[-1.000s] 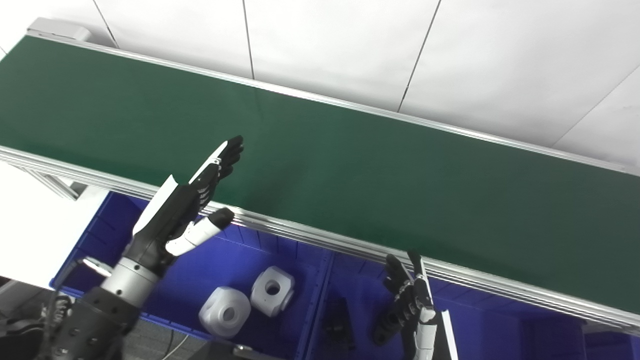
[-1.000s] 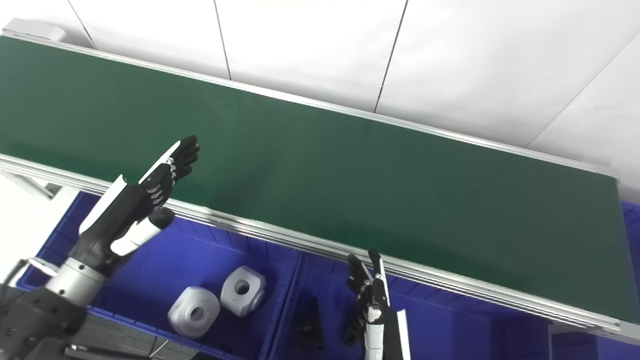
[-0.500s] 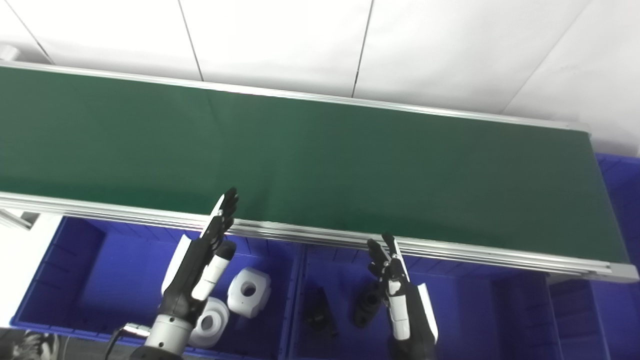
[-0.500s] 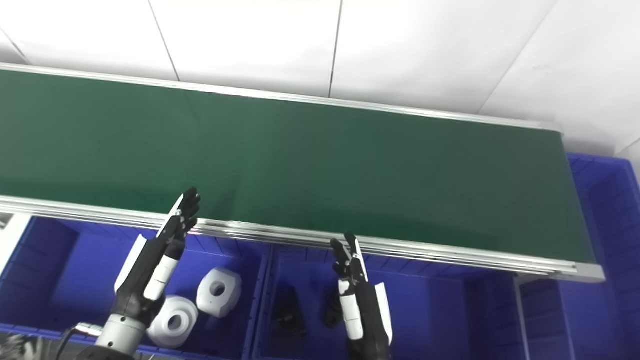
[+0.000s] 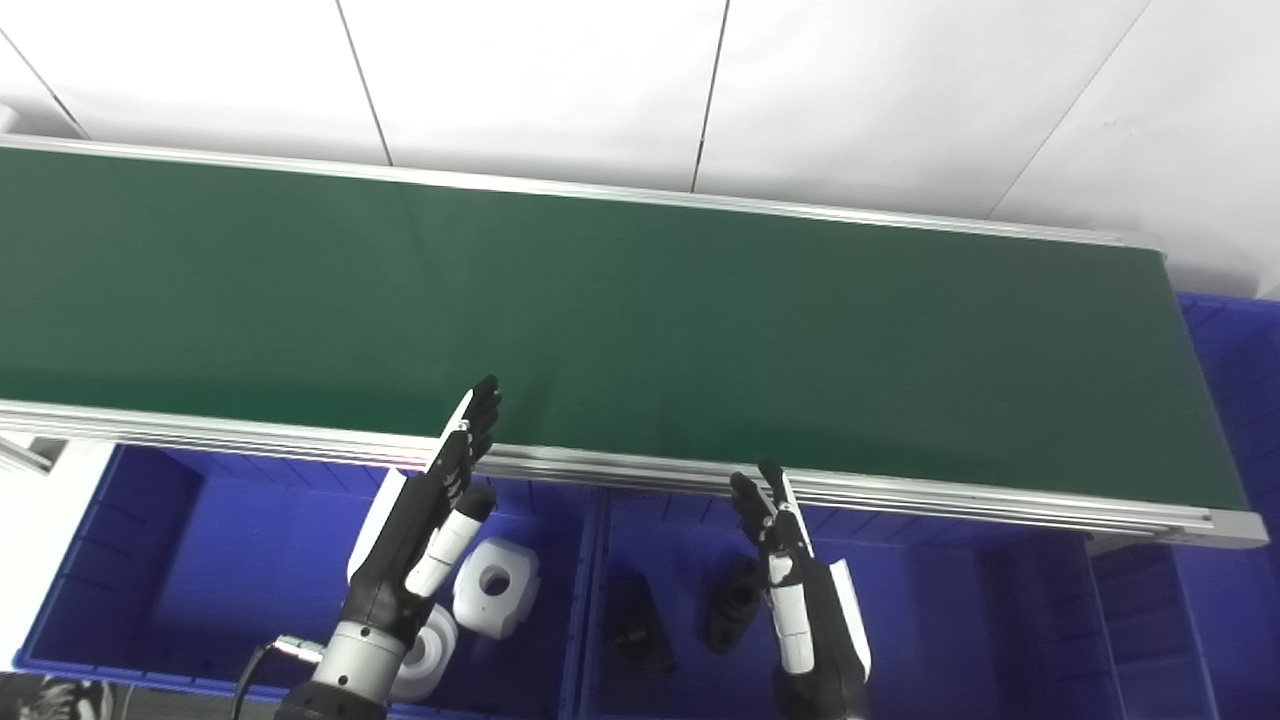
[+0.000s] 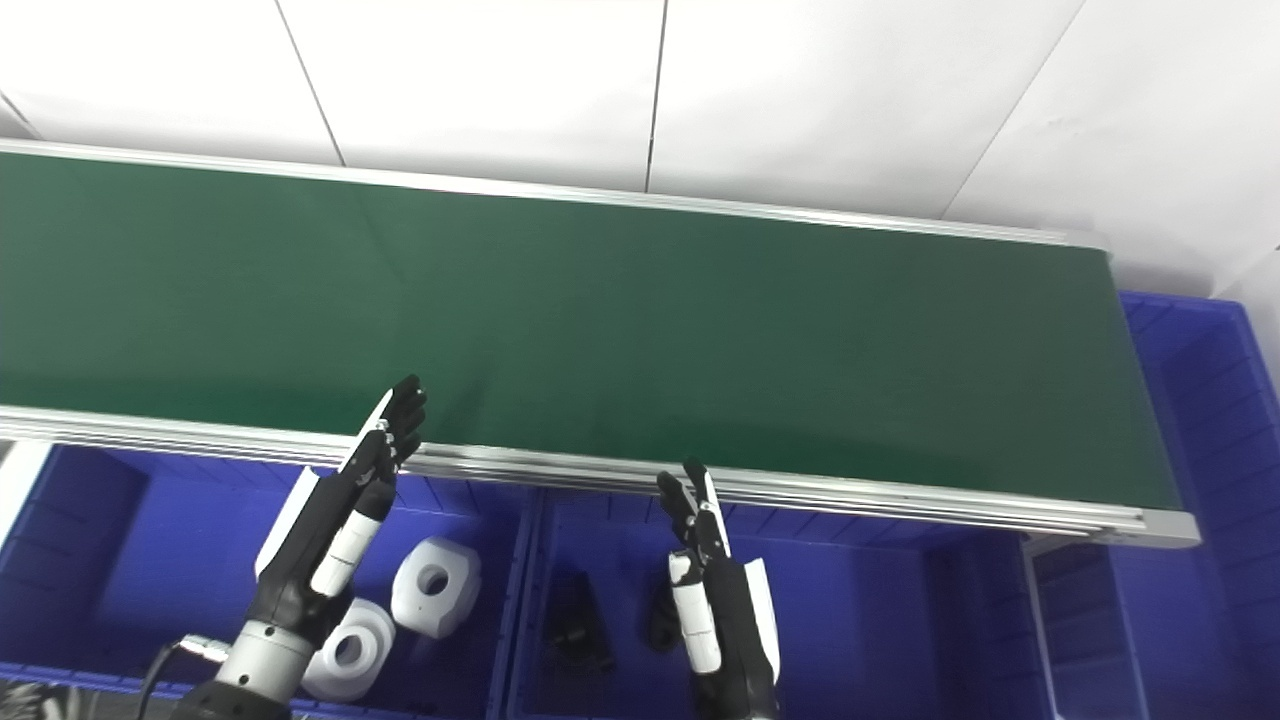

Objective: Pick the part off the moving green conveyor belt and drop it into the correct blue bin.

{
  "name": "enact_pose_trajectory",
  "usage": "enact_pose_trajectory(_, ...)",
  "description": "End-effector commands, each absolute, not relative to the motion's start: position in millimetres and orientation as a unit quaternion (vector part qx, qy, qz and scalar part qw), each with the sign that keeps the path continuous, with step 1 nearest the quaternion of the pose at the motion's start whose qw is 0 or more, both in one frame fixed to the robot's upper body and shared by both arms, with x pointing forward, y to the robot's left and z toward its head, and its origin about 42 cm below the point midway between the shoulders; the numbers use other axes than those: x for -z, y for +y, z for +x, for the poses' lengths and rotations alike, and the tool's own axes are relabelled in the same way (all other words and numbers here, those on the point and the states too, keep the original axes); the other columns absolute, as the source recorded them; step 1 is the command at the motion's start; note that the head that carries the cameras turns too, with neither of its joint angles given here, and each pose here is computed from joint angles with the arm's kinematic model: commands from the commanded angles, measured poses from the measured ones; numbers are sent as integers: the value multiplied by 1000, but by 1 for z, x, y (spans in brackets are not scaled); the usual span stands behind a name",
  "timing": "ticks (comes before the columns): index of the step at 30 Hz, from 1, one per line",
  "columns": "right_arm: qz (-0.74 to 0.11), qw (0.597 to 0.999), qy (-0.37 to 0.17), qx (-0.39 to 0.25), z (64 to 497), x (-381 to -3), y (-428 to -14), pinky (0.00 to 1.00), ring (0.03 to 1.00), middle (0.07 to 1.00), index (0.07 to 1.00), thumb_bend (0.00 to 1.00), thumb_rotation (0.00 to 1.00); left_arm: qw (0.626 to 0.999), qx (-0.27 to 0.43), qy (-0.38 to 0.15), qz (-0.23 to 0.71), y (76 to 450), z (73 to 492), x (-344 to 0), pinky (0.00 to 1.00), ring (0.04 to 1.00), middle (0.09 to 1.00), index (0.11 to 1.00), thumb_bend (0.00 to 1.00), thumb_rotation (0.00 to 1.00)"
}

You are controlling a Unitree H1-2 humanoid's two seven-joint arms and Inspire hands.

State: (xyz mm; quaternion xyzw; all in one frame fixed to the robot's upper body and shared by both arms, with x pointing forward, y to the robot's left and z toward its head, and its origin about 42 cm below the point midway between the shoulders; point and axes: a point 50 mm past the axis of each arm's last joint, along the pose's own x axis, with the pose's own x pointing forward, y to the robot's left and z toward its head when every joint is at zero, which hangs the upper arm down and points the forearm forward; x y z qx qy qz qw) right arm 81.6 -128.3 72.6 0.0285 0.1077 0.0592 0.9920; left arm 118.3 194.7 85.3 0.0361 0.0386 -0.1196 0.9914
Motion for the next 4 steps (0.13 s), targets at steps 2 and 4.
enact_pose_trajectory(2, 70, 993, 79, -56, 95, -94, -97, 963, 945, 923, 1000, 805, 999, 992, 117, 23, 37, 197, 122, -94, 1000, 1000, 1000, 1000, 763, 947)
enact_pose_trajectory(4, 67, 993, 80, -54, 98, -95, -95, 946, 944, 922, 1000, 818, 1000, 992, 116, 25, 38, 200, 124, -96, 1000, 1000, 1000, 1000, 771, 952)
